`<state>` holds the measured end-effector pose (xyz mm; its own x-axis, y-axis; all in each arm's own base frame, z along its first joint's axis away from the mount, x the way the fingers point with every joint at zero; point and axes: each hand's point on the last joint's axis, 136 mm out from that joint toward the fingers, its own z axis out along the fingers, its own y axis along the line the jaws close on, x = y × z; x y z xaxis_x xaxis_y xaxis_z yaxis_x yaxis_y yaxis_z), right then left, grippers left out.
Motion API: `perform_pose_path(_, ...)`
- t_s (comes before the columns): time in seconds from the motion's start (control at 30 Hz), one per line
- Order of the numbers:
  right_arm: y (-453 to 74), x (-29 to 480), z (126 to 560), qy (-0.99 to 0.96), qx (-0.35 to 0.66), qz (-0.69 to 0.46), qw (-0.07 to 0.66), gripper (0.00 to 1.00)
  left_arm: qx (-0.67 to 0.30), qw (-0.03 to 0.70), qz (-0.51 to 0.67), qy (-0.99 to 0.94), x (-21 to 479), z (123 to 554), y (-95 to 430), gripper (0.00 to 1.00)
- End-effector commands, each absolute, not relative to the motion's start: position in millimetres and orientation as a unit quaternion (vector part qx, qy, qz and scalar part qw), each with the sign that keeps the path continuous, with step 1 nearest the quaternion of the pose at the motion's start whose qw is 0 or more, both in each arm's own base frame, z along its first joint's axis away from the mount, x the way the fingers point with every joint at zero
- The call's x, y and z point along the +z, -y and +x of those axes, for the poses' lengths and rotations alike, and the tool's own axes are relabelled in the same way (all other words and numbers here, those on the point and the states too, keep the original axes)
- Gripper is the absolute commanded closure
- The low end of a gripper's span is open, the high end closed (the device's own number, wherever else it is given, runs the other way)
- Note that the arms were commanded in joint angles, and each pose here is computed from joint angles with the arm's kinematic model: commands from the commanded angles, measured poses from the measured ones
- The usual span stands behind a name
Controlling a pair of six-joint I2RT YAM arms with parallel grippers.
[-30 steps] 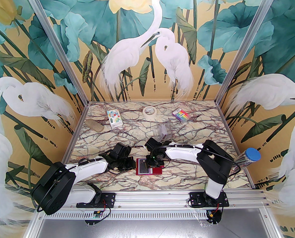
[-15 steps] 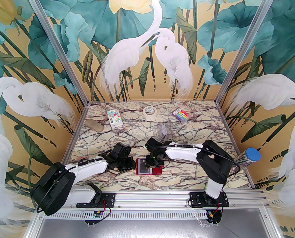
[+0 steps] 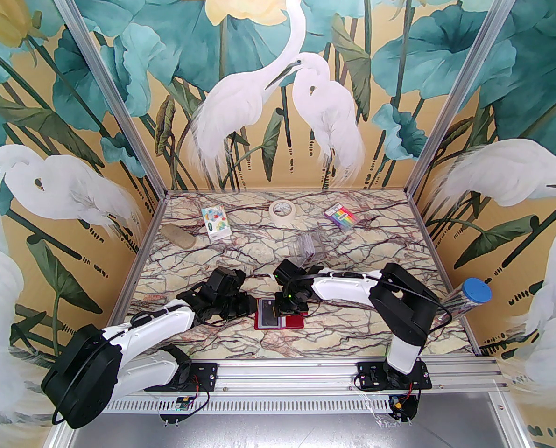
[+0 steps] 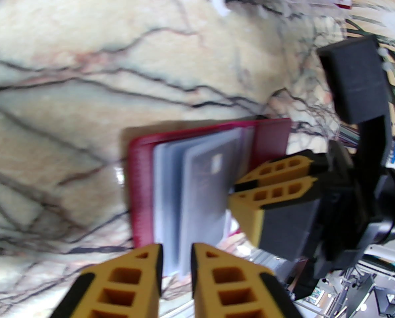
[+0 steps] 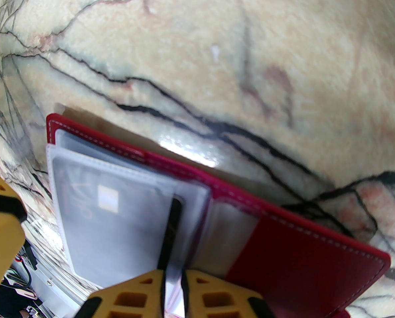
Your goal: Put the credit cards into the card holder
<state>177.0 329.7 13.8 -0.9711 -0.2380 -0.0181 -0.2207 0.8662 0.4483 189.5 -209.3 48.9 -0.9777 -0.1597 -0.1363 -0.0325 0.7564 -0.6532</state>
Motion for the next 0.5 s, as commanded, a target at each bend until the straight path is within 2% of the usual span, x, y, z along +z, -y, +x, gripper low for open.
perform_pose_path(0.0, -314.3, -10.2, 168.0, 0.974, -0.197, 0.107, 0.039, 0.84, -0.362, 0.082, -0.047, -0.927, 48.2, 187.3, 216.6, 0.76)
perform_pose_path(0.47, -312.6, -9.9, 166.2, 0.974, -0.196, 0.107, 0.042, 0.84, -0.363, 0.059, -0.041, -0.929, 35.9, 185.2, 225.3, 0.75)
